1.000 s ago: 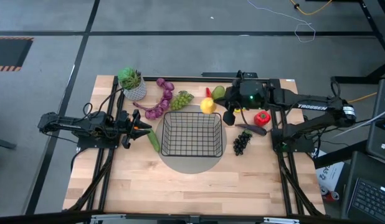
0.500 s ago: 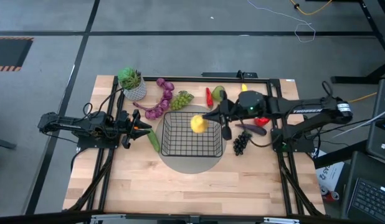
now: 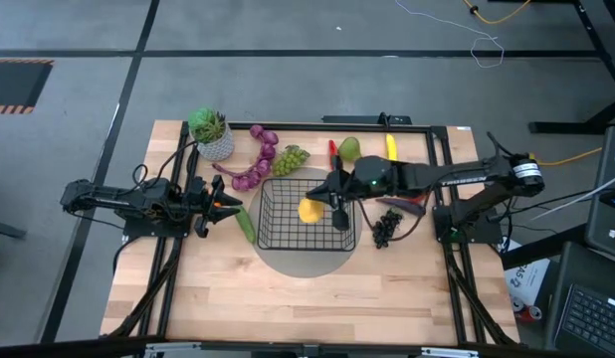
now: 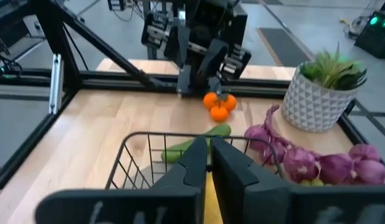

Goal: Build produce basket
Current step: Put the yellow pear into the black wire basket, then put the red bell pepper into the black wire basket

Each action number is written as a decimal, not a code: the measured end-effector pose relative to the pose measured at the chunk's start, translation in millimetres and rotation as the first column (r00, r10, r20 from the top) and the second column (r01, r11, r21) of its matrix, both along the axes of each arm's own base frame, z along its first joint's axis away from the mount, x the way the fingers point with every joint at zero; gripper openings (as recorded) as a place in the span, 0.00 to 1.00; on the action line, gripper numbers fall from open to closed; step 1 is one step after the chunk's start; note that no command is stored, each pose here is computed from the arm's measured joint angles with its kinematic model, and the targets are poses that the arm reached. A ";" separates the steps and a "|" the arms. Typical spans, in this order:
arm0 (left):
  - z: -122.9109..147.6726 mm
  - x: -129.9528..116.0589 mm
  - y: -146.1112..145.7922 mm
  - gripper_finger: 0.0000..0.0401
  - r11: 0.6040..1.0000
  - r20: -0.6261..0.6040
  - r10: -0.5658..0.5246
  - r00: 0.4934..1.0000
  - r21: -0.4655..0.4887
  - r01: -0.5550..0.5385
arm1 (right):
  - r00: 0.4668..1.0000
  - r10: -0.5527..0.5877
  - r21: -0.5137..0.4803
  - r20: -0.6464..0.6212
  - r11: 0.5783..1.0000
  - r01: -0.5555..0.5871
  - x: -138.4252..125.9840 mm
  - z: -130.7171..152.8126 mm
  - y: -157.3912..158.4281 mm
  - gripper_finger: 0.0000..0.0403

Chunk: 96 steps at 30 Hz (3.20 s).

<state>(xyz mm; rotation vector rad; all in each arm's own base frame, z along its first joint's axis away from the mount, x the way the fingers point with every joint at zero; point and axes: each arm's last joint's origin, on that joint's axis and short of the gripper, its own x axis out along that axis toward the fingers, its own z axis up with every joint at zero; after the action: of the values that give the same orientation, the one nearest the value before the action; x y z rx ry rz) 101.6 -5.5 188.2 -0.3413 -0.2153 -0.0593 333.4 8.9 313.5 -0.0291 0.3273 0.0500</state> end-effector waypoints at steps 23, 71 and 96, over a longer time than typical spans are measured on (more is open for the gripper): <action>-0.1 0.0 0.0 0.29 1.000 -0.001 0.000 1.000 0.000 0.000 | 1.000 -0.015 0.039 0.006 0.999 0.015 -3.7 4.3 -0.1 0.15; -0.1 0.0 0.0 0.29 1.000 -0.001 0.000 1.000 0.000 0.000 | 0.379 -0.813 -0.090 -0.443 0.461 0.883 -174.5 21.2 -39.7 0.31; -0.1 0.0 0.0 0.29 1.000 -0.001 0.000 1.000 0.000 0.000 | 0.176 -0.647 -0.259 -0.742 0.519 0.815 -193.1 -1.1 -33.3 0.31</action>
<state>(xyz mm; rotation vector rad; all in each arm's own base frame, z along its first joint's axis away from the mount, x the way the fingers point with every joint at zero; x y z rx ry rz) 101.6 -5.5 188.1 -0.3409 -0.2147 -0.0590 140.3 -24.4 312.4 0.3910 1.2241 -0.9663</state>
